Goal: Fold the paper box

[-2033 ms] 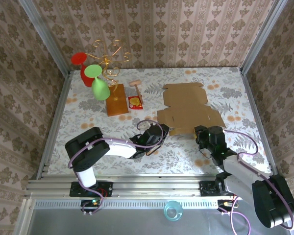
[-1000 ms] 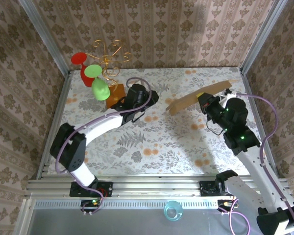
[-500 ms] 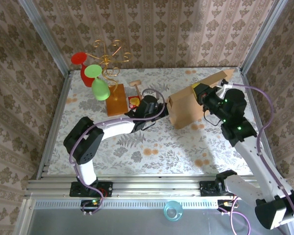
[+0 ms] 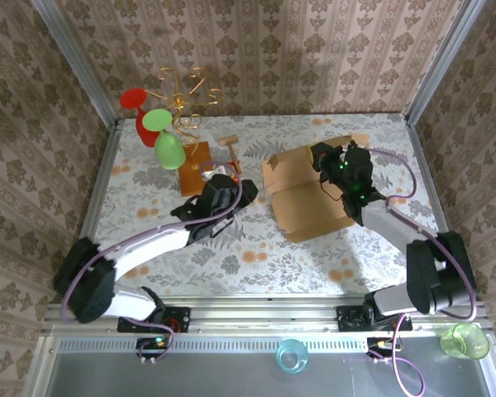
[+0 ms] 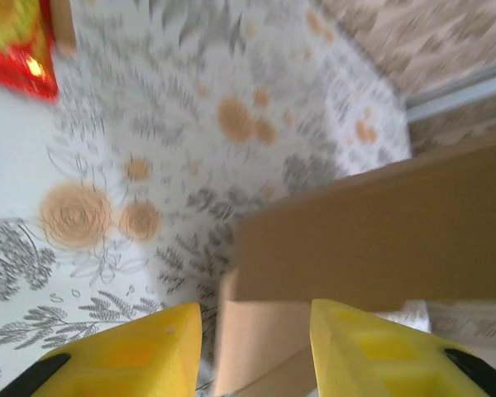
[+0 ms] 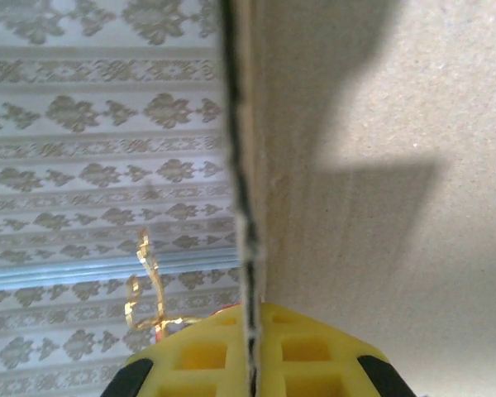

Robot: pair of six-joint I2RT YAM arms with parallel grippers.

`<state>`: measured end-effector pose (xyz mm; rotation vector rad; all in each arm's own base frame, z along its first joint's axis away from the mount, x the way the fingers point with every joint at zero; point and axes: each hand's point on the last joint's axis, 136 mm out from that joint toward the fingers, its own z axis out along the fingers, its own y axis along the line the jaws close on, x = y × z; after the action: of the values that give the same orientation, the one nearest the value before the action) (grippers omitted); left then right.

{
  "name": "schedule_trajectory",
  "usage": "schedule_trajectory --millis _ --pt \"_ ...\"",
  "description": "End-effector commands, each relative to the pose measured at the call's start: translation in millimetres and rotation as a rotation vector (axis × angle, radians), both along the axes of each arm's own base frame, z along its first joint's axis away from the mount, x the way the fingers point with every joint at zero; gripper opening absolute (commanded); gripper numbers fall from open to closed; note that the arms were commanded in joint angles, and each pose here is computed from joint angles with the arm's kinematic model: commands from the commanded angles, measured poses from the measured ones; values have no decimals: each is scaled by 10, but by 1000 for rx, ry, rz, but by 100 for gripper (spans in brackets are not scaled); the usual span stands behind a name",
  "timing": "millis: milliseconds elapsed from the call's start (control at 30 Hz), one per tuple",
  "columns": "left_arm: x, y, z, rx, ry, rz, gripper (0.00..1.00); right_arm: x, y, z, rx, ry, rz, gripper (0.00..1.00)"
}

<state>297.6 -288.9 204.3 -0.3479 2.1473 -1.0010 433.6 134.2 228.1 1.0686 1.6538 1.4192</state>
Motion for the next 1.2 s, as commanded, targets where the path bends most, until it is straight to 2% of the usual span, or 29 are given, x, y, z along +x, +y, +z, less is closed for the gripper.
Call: schedule_trajectory --millis 0,67,167,333,500,633,800,1033,1167 --pt "-67 137 148 67 -37 39 43 33 -27 131 69 -88 -45 0" --pt "-73 24 419 58 -80 4 46 7 -6 41 60 -72 -48 0" --pt "-41 -194 602 74 -99 -48 48 -28 7 -58 54 -53 -54 0" --pt "36 -455 452 72 -57 -82 49 -44 -5 -188 57 -12 -62 0" --pt "37 -178 320 174 -69 -3 46 -76 -91 -356 59 38 -101 0" --pt "7 88 -96 194 -36 -2 27 -45 -169 -449 64 68 -111 0" --pt "98 182 -815 164 88 -72 10 -29 -171 -438 118 88 -102 0" --pt "359 7 -1291 125 101 -98 4 -222 -260 -185 66 108 -115 0" --pt "508 -126 -1475 55 97 -109 2 -229 -339 -248 22 135 -122 0"
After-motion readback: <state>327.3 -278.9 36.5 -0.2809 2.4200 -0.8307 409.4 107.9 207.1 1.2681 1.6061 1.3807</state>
